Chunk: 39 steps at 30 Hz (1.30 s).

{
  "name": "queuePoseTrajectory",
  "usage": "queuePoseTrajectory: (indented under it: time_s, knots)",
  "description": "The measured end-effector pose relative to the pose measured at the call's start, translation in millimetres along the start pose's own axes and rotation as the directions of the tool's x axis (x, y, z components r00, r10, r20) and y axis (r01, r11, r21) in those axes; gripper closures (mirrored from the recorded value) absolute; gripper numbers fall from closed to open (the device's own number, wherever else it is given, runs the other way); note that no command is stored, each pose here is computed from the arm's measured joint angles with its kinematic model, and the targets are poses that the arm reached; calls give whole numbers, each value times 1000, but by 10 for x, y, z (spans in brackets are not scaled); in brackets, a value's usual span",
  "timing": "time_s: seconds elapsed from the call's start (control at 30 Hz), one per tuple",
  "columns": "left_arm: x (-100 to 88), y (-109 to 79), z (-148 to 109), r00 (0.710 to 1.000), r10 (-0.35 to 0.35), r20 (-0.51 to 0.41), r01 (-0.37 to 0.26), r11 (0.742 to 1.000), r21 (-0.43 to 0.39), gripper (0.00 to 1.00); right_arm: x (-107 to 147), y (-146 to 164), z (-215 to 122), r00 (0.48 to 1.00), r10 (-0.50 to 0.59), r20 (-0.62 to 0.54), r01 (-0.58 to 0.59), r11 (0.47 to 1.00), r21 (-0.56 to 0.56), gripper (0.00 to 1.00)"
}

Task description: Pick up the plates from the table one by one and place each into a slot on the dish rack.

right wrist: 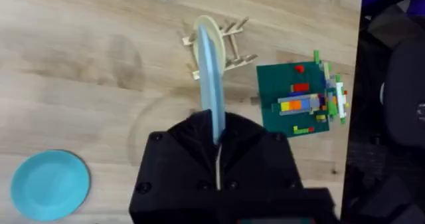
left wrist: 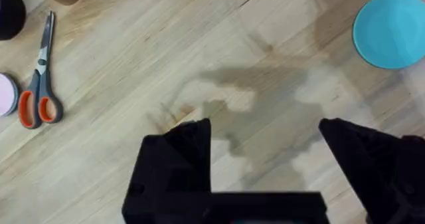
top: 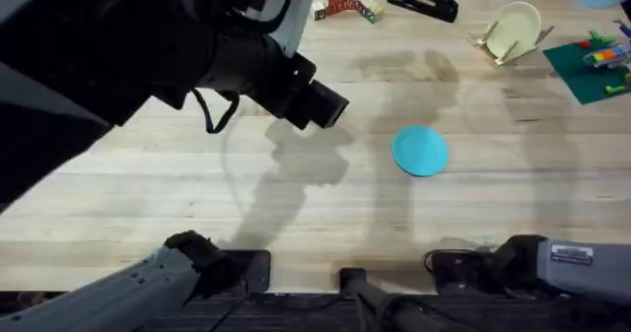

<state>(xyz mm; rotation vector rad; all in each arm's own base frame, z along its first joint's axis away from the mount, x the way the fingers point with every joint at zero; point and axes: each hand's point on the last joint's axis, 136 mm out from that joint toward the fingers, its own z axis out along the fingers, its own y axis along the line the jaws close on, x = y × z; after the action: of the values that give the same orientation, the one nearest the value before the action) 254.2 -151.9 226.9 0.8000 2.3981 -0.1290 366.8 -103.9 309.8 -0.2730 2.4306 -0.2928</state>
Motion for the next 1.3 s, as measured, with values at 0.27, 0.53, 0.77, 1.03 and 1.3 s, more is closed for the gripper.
queuePoseTrajectory:
  time_s: [0.27, 0.53, 0.77, 1.03, 1.3]
  knots:
    - [1, 0, 0, 1000, 0, 0, 0, 1000, 0, 7, 40, -122, 169, 998, -64, -3, 64, 998, -23, 971]
    - [1, 0, 1, 1000, 0, 0, 0, 1000, 0, 7, 7, -109, 391, 987, -160, 3, 160, 985, -58, 971]
    - [-1, 0, 0, 1000, 0, 0, 0, 1000, 0, 7, -49, -144, 416, 983, -182, 22, 182, 982, -42, 971]
    - [-1, 0, 0, 1000, 0, 0, 0, 1000, 0, 7, -33, -186, 532, 985, -171, 14, 172, 984, -48, 971]
    - [0, 0, 0, 1000, 0, 0, 0, 1000, 0, 8, 55, -331, 850, 993, -118, 2, 118, 990, -76, 971]
